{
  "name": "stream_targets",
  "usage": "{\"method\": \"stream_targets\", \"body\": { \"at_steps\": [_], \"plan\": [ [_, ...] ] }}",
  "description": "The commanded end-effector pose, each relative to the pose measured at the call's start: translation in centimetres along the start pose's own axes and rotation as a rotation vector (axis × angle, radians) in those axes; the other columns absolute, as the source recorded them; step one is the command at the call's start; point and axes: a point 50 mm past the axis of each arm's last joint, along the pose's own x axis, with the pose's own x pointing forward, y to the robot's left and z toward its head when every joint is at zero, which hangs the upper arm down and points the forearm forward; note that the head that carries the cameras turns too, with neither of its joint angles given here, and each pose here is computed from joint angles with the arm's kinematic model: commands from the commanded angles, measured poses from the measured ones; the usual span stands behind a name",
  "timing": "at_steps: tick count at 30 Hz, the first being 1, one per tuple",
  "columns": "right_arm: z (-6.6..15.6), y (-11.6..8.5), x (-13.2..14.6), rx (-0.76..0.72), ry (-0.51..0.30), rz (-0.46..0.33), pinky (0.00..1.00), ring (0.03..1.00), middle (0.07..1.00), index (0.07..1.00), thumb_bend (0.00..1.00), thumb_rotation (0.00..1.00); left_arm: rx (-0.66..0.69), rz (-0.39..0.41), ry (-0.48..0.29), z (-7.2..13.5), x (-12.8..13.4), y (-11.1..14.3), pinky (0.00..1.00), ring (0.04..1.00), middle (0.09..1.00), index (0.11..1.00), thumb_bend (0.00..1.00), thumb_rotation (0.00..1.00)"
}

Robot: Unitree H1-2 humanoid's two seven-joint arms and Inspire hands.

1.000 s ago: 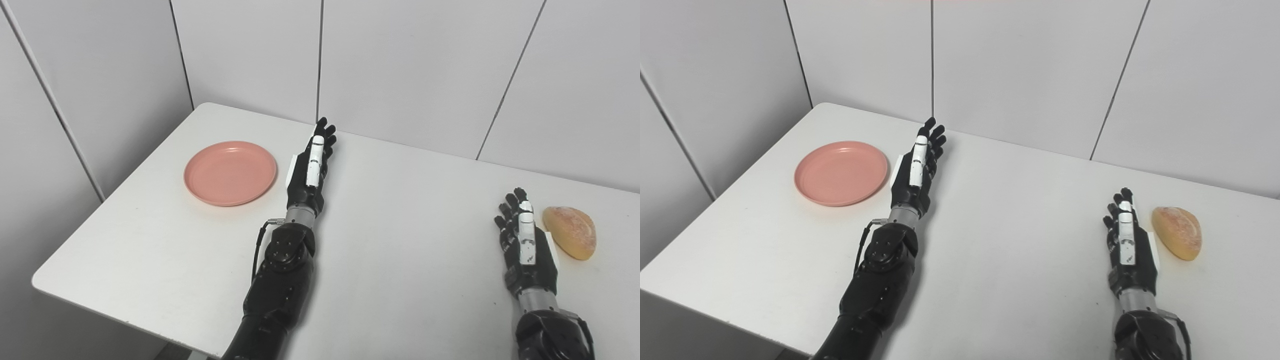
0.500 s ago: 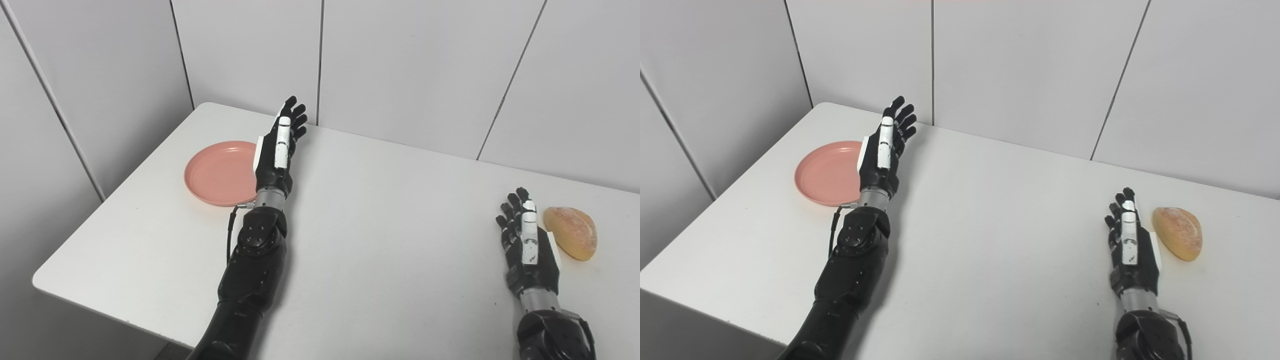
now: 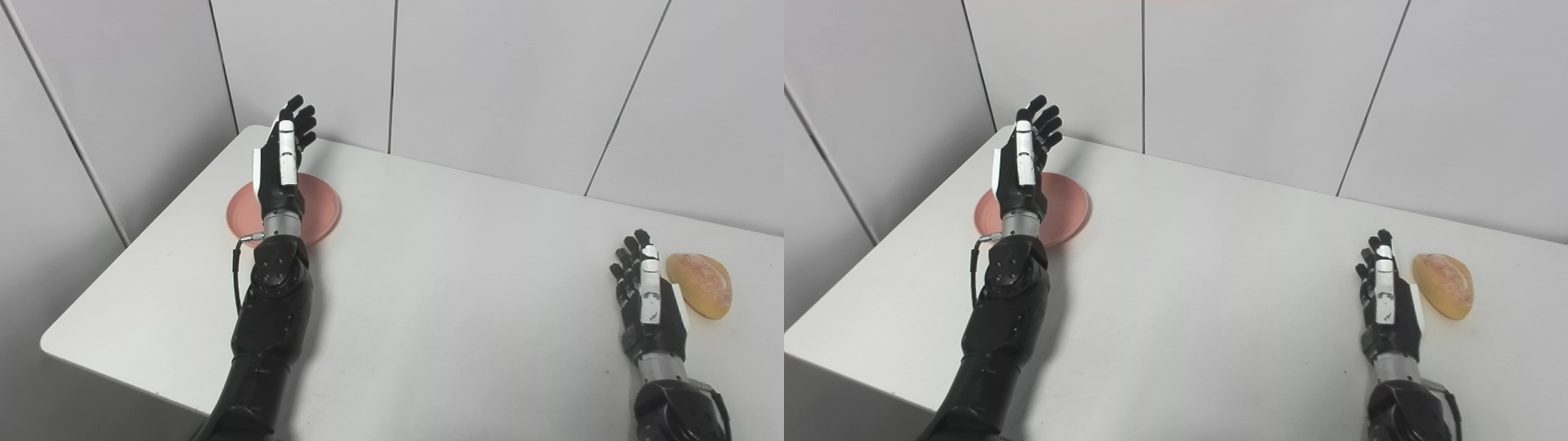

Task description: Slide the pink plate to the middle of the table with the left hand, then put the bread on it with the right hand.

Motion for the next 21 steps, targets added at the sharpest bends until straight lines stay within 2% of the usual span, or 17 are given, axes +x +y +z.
{"method": "stream_targets", "body": {
  "at_steps": [1,10,21],
  "plan": [
    [0.4,0.2,0.3,0.0,-0.063,0.002,1.0,1.0,1.0,1.0,0.79,0.94,-0.018,0.027,-0.085,2.8,1.9,0.3,0.82,0.816,0.799,0.794,0.53,1.0],
    [0.9,-0.2,0.1,0.009,-0.065,-0.009,1.0,1.0,1.0,1.0,0.79,0.91,0.012,0.139,-0.068,2.6,2.7,4.2,0.82,0.81,0.793,0.786,0.53,1.0],
    [1.1,-0.2,0.1,0.007,-0.063,-0.014,1.0,1.0,1.0,1.0,0.78,0.91,0.148,0.234,-0.045,1.1,2.9,8.7,0.85,0.843,0.83,0.834,0.52,1.0]
  ]
}}
